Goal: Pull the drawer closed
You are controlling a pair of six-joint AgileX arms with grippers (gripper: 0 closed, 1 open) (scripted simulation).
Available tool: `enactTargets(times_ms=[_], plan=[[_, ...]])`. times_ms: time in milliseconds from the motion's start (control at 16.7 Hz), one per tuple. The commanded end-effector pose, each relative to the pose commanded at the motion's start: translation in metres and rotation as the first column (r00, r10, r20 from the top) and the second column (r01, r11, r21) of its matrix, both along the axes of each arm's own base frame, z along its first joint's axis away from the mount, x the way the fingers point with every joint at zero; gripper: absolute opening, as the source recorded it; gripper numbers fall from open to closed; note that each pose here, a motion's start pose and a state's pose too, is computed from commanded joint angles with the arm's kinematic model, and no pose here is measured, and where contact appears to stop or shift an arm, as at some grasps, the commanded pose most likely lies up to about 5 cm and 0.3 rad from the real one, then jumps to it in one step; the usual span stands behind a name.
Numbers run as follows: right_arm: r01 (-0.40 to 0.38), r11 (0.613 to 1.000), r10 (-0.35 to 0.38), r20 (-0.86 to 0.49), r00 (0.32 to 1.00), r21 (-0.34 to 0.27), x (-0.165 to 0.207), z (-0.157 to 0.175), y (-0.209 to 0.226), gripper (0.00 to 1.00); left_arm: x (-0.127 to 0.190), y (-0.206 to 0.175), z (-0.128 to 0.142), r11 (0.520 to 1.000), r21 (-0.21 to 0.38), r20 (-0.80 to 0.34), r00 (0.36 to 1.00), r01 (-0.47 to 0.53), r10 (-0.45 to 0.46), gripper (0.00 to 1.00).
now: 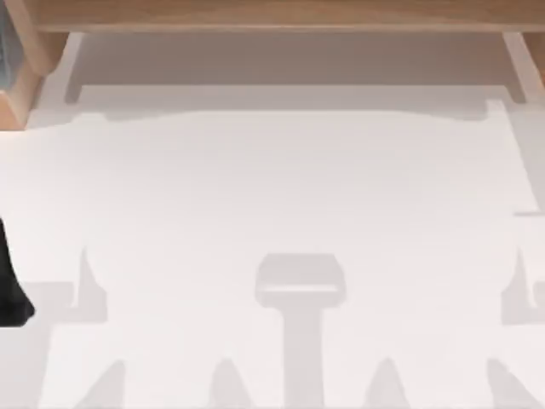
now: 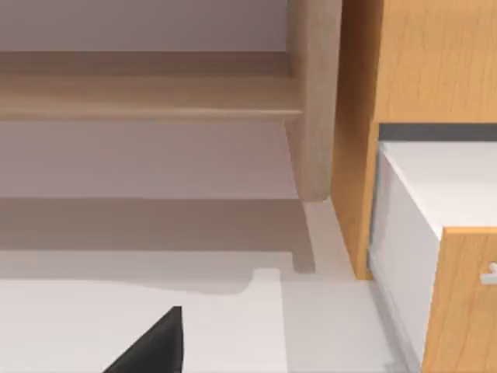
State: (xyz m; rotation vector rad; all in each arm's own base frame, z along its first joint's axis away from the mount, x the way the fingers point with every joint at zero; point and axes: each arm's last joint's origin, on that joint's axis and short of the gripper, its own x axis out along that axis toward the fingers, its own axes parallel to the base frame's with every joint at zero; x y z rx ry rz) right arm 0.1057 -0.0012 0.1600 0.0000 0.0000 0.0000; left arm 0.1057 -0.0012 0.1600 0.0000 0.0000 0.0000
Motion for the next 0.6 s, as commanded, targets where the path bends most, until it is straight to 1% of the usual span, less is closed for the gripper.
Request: enactTargets(times_ms=[120, 240, 420, 600], plan=[[0.000, 1.000, 0.000, 0.001, 1.000, 0.000, 0.000, 0.000, 0.000, 1.00, 0.000, 0.000, 0.000, 1.000, 0.000, 0.000, 1.000, 0.000, 0.000, 1.00], [-0.001, 1.000, 0.001, 0.018, 1.000, -0.001, 0.001, 0.009, -0.002, 1.00, 0.000, 0.000, 0.000, 1.000, 0.000, 0.000, 1.000, 0.000, 0.000, 1.00], [0.000, 1.000, 0.001, 0.042, 0.999, -0.006, 0.006, 0.032, -0.008, 1.00, 0.000, 0.000, 0.000, 1.000, 0.000, 0.000, 1.000, 0.000, 0.000, 1.00], [0.003, 1.000, -0.003, 0.027, 1.000, -0.007, 0.024, 0.056, -0.020, 1.00, 0.000, 0.000, 0.000, 1.000, 0.000, 0.000, 1.000, 0.000, 0.000, 1.00]])
